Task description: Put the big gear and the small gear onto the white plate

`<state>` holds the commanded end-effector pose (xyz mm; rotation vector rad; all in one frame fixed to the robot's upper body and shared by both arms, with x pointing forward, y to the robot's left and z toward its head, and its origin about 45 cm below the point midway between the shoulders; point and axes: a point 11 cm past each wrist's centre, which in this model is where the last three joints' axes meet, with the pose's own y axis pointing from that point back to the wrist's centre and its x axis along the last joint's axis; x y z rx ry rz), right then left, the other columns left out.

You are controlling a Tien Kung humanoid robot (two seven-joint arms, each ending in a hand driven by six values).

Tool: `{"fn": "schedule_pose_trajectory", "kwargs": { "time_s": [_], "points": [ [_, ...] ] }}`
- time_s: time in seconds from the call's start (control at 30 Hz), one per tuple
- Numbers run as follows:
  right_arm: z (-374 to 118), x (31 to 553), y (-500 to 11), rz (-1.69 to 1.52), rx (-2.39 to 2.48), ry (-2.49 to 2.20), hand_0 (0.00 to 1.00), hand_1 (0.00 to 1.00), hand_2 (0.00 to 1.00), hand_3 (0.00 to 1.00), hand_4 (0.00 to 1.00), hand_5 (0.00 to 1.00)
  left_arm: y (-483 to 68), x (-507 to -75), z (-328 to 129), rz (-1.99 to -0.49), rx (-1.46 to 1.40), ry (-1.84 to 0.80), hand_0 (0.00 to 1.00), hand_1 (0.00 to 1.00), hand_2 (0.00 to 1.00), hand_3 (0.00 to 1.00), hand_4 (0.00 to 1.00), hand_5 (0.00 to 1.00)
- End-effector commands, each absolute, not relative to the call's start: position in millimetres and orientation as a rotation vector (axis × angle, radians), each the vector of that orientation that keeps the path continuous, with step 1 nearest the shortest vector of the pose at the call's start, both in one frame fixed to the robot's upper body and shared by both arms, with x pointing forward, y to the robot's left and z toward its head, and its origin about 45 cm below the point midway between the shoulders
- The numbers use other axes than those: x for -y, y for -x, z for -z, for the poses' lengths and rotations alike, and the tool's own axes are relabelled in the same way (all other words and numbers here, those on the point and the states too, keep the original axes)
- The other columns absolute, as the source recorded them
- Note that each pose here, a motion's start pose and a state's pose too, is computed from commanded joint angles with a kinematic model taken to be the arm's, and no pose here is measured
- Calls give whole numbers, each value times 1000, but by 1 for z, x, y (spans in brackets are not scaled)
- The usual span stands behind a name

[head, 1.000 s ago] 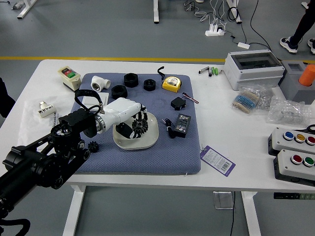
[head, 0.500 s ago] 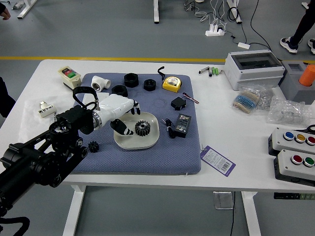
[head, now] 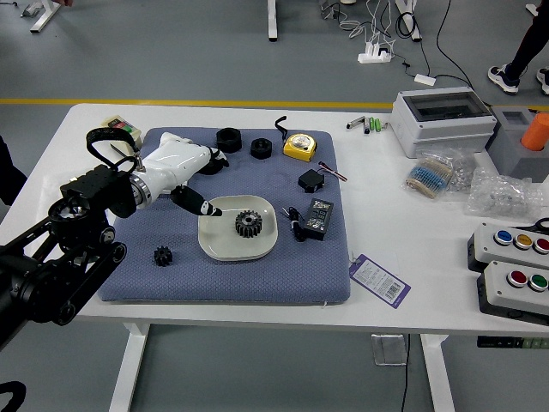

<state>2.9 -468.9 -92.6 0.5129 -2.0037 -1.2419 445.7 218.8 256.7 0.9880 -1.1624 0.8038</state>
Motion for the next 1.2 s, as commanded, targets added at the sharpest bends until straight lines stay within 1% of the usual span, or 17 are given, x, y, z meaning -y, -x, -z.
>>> {"fn": "schedule_pose_trajectory", "kwargs": {
  "time_s": [0.13, 0.17, 0.33, 0.37, 0.5, 0.53, 0.57, 0.93, 0.97, 1.13, 1.2],
  "points": [
    [92, 470, -2, 1238, 2000, -511, 704, 729, 768, 595, 828, 680, -439, -229, -260, -779, 1154, -1037, 627, 634, 691, 683, 998, 290],
    [92, 470, -1, 1238, 2000, -510, 703, 729, 767, 595, 828, 680, -436, -232, -259, -765, 1147, -1055, 622, 625, 645, 613, 940, 139],
    [92, 471, -1, 1239, 2004, -506, 703, 729, 767, 595, 828, 680, -421, -241, -246, -677, 1107, -1151, 622, 625, 645, 613, 940, 139],
    [92, 471, -1, 1239, 2004, -505, 702, 727, 767, 595, 828, 679, -419, -241, -245, -670, 1106, -1156, 623, 624, 634, 615, 932, 122],
    [92, 471, -1, 1239, 2004, -506, 702, 727, 767, 595, 828, 679, -410, -244, -237, -624, 1071, -1205, 623, 624, 634, 615, 932, 122],
    [92, 471, -1, 1239, 2004, -506, 702, 727, 767, 595, 828, 679, -408, -245, -236, -619, 1061, -1216, 623, 624, 634, 615, 932, 122],
    [92, 471, -1, 1239, 2004, -506, 701, 727, 766, 595, 828, 679, -407, -246, -235, -617, 1056, -1222, 620, 623, 625, 616, 920, 99],
    [92, 470, -1, 1240, 2003, -506, 702, 729, 766, 594, 828, 680, -395, -252, -224, -585, 1002, -1272, 610, 617, 618, 611, 907, 100],
    [92, 470, -1, 1240, 2004, -507, 701, 726, 766, 594, 828, 680, -394, -253, -223, -581, 997, -1272, 606, 605, 614, 609, 889, 80],
    [93, 470, -1, 1240, 2004, -508, 701, 726, 766, 594, 828, 680, -392, -253, -219, -567, 981, -1277, 606, 605, 614, 609, 889, 80],
    [93, 470, -1, 1242, 2004, -507, 702, 727, 766, 594, 827, 679, -391, -253, -217, -565, 977, -1279, 590, 600, 605, 607, 885, 76]
  ]
}}
